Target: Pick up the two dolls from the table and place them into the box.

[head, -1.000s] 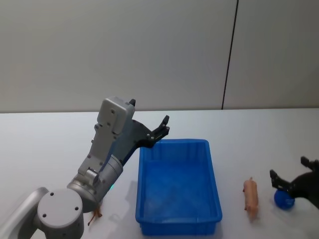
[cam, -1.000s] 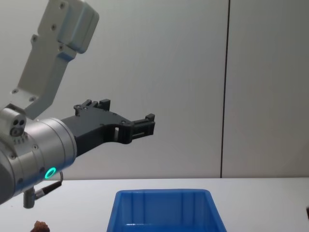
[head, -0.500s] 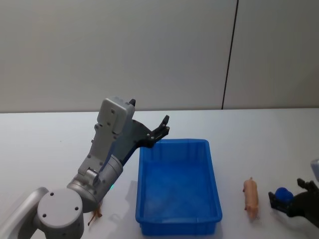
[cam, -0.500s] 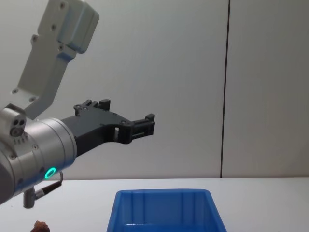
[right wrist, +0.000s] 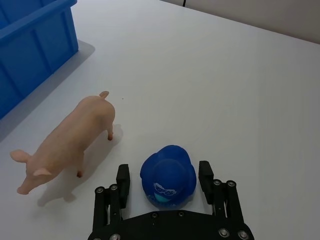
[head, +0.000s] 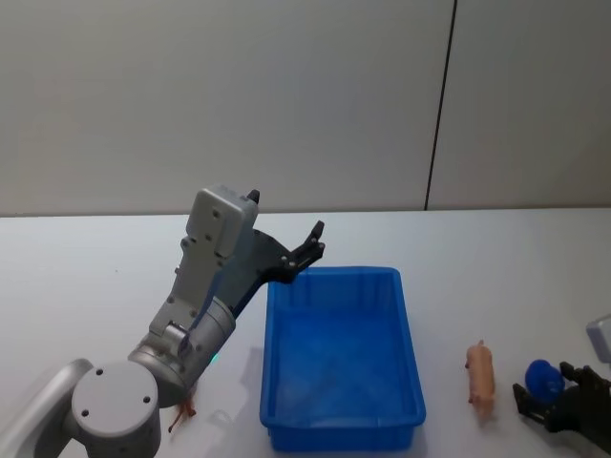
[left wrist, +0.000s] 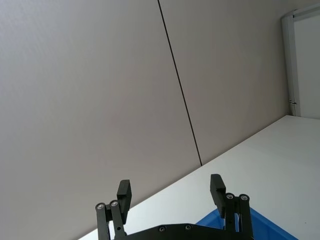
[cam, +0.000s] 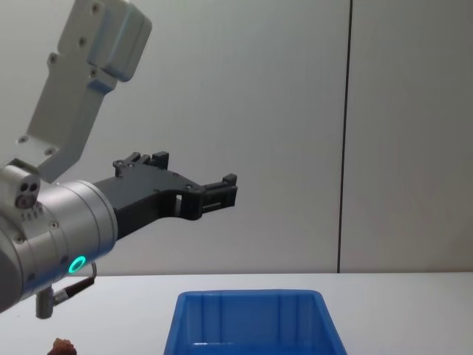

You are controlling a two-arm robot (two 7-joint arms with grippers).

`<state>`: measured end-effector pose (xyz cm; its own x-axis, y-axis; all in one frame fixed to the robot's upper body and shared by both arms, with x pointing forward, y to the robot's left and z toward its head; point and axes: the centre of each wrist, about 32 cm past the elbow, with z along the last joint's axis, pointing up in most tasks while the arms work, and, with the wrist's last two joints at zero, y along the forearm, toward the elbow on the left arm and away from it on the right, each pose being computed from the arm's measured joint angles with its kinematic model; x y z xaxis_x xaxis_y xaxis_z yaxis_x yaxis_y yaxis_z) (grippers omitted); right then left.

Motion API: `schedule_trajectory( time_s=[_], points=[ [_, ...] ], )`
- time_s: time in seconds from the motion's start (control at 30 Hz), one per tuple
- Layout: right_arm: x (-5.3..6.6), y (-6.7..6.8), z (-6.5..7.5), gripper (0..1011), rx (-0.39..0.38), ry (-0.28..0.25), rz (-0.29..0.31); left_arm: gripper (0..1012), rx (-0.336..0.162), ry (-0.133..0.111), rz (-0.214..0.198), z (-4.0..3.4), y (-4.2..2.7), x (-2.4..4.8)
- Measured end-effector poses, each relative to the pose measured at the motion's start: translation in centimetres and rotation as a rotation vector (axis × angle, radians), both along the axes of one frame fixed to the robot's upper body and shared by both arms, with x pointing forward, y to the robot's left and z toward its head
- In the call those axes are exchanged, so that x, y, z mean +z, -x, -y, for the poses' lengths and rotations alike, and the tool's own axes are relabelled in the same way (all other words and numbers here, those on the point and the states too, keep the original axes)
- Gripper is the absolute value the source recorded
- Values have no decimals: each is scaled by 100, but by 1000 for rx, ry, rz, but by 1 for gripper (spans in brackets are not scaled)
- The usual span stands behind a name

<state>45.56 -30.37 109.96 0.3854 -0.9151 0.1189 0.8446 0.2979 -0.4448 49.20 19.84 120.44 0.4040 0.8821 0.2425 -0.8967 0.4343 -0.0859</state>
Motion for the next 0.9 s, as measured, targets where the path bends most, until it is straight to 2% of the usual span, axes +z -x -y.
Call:
schedule_trajectory(
  time_s=[0.07, 0.1, 0.37, 0.6, 0.9],
  points=[
    [-5, 2, 1, 818, -1, -3, -1, 1001, 0, 0, 0, 0, 0, 0],
    [-6, 3, 1, 818, -1, -4, 0, 1001, 0, 0, 0, 0, 0, 0],
    [-5, 24, 5, 544, -13, -15, 21, 1001, 0, 0, 0, 0, 0, 0],
    [24, 46, -4, 480, -19, -30, 64, 1001, 0, 0, 0, 0, 0, 0],
    [109, 77, -37, 422, -2, -65, 154, 1001, 0, 0, 0, 0, 0, 0]
  ],
)
